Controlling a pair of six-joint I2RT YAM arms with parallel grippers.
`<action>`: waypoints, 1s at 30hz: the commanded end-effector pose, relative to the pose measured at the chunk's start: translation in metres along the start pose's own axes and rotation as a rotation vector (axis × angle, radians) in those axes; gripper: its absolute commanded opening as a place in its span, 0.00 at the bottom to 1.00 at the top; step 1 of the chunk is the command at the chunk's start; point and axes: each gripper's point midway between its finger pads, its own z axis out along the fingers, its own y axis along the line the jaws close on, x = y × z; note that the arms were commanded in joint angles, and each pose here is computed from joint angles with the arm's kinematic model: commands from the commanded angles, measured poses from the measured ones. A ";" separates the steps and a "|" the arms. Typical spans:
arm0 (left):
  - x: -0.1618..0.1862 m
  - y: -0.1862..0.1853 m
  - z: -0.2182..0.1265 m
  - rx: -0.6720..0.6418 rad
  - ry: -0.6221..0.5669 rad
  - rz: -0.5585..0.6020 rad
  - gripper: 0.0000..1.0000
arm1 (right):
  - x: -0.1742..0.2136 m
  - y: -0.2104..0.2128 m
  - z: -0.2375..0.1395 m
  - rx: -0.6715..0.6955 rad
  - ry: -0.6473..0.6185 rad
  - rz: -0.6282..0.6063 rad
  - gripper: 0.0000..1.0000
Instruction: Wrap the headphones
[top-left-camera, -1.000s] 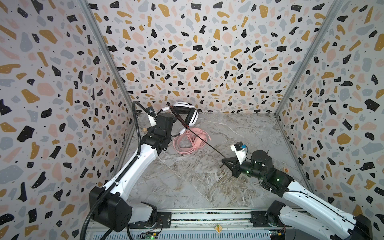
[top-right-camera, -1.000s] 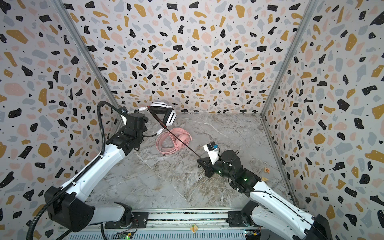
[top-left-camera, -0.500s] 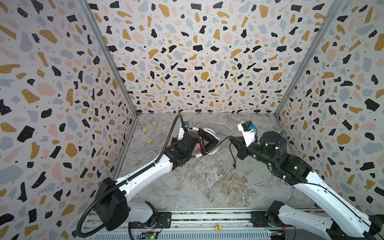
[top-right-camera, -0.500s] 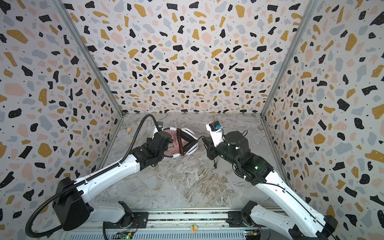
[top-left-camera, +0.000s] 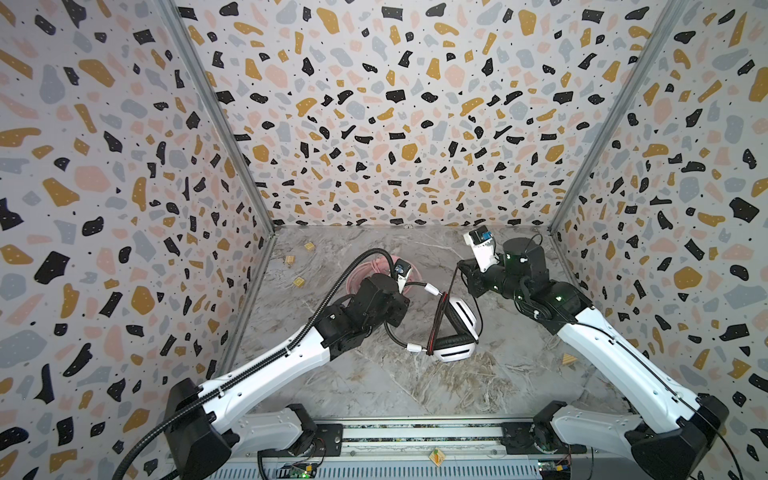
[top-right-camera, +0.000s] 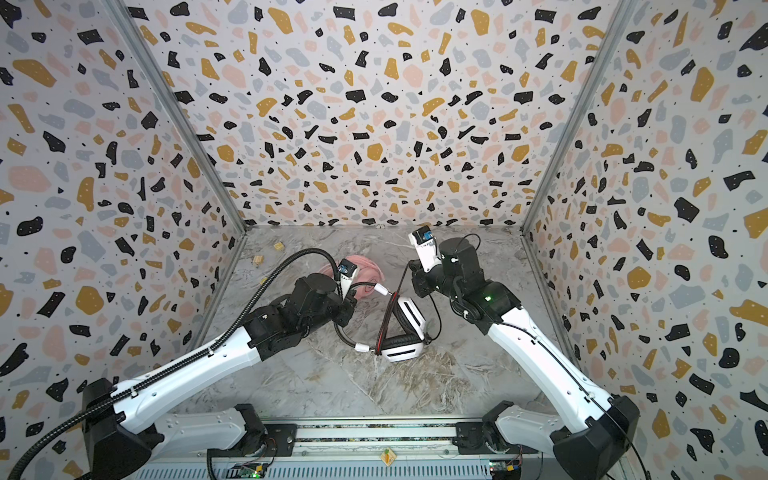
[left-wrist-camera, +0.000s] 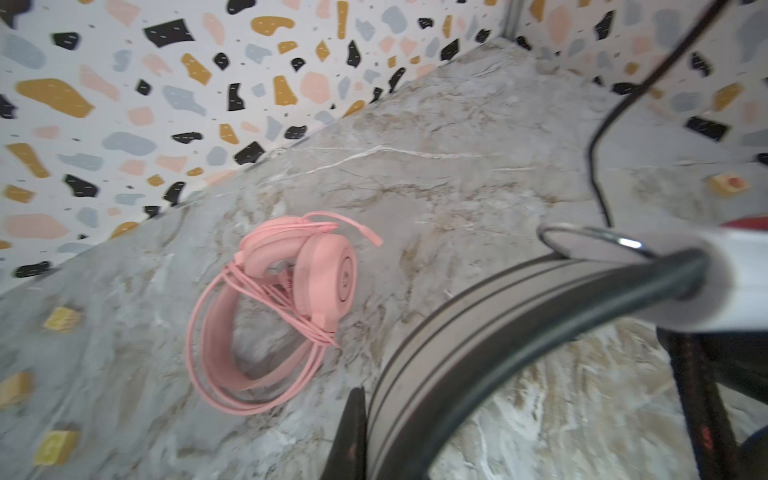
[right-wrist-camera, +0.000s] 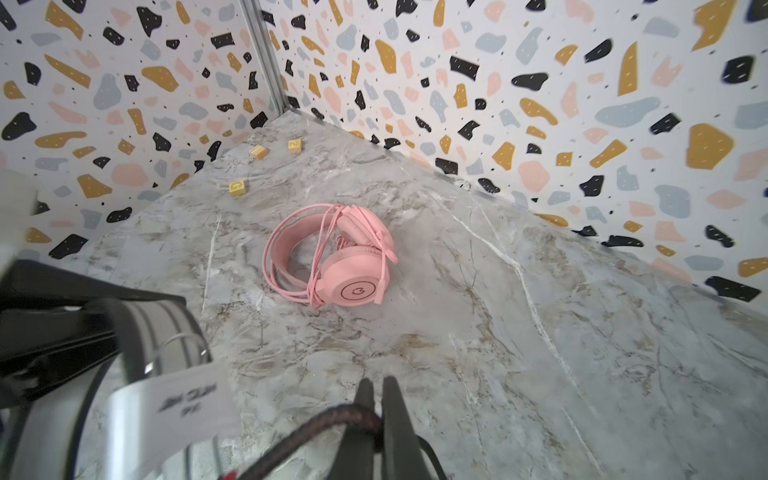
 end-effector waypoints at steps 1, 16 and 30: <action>-0.033 -0.035 -0.037 0.230 -0.131 -0.035 0.00 | -0.014 -0.001 0.009 -0.042 -0.065 0.010 0.00; -0.115 -0.038 -0.116 0.324 -0.301 -0.097 0.00 | 0.042 0.062 0.020 -0.384 -0.127 0.054 0.22; -0.162 -0.045 -0.158 0.409 -0.378 -0.137 0.00 | 0.064 0.084 0.025 -0.567 -0.206 0.108 0.46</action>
